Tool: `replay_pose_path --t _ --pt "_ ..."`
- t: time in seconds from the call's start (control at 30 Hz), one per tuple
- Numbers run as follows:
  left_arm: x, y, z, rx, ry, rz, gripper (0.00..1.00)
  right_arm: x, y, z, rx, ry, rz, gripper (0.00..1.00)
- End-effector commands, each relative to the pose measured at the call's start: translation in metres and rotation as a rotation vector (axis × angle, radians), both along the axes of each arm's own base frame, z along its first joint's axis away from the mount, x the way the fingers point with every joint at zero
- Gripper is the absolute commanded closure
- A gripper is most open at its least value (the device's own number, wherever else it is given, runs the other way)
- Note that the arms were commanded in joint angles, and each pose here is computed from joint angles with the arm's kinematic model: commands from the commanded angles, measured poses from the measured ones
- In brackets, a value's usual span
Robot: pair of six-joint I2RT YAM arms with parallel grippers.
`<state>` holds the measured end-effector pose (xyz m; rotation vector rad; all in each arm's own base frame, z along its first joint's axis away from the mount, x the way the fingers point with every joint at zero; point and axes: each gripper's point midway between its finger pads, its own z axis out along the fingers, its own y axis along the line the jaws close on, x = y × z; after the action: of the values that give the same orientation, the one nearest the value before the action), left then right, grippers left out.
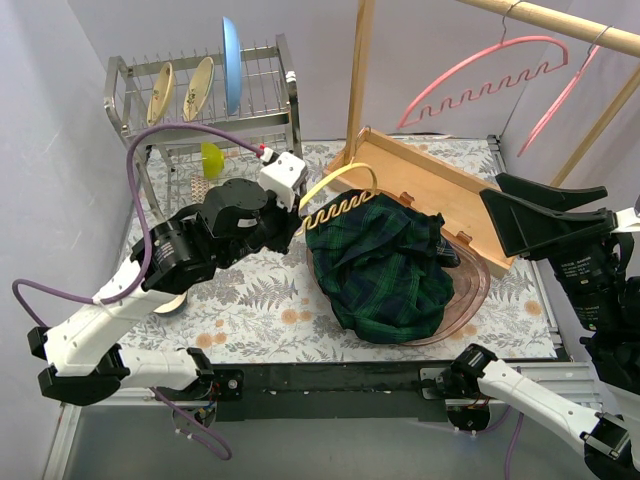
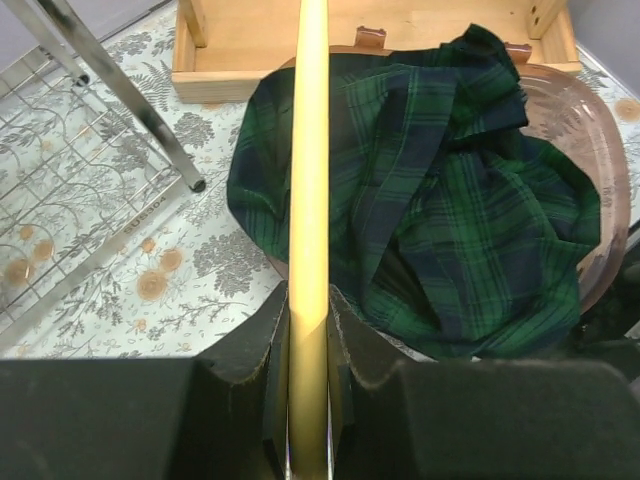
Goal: Remove the skirt from the hanger
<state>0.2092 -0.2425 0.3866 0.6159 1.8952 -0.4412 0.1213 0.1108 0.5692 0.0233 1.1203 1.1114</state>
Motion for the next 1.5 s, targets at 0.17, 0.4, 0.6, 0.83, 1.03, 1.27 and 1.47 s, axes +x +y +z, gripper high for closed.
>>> replay_pose_path --t 0.17,0.4,0.6,0.83,1.03,1.27,1.47 --pt "0.041 0.002 0.058 -0.068 -0.221 0.149 1.0 -0.005 0.0 0.012 0.022 -0.037 0.016 0.02" --pt "0.09 -0.047 0.101 -0.118 -0.381 0.144 1.0 -0.005 0.002 0.018 0.019 -0.05 0.022 0.02" --pt "0.122 -0.085 0.144 -0.222 -0.563 0.098 1.0 0.0 0.01 0.013 -0.002 -0.05 0.033 0.02" --pt "0.155 -0.111 0.17 -0.303 -0.653 0.091 1.0 -0.001 0.002 0.006 0.004 -0.061 0.0 0.02" --pt "0.19 -0.127 0.178 -0.335 -0.699 0.106 1.0 -0.014 -0.015 0.003 0.049 -0.072 -0.007 0.02" --pt "0.234 -0.125 0.171 -0.39 -0.709 0.118 1.0 -0.018 -0.016 0.004 0.058 -0.079 0.003 0.02" --pt "0.266 -0.127 0.149 -0.412 -0.691 0.083 1.0 -0.009 0.0 -0.005 0.02 -0.061 0.027 0.02"
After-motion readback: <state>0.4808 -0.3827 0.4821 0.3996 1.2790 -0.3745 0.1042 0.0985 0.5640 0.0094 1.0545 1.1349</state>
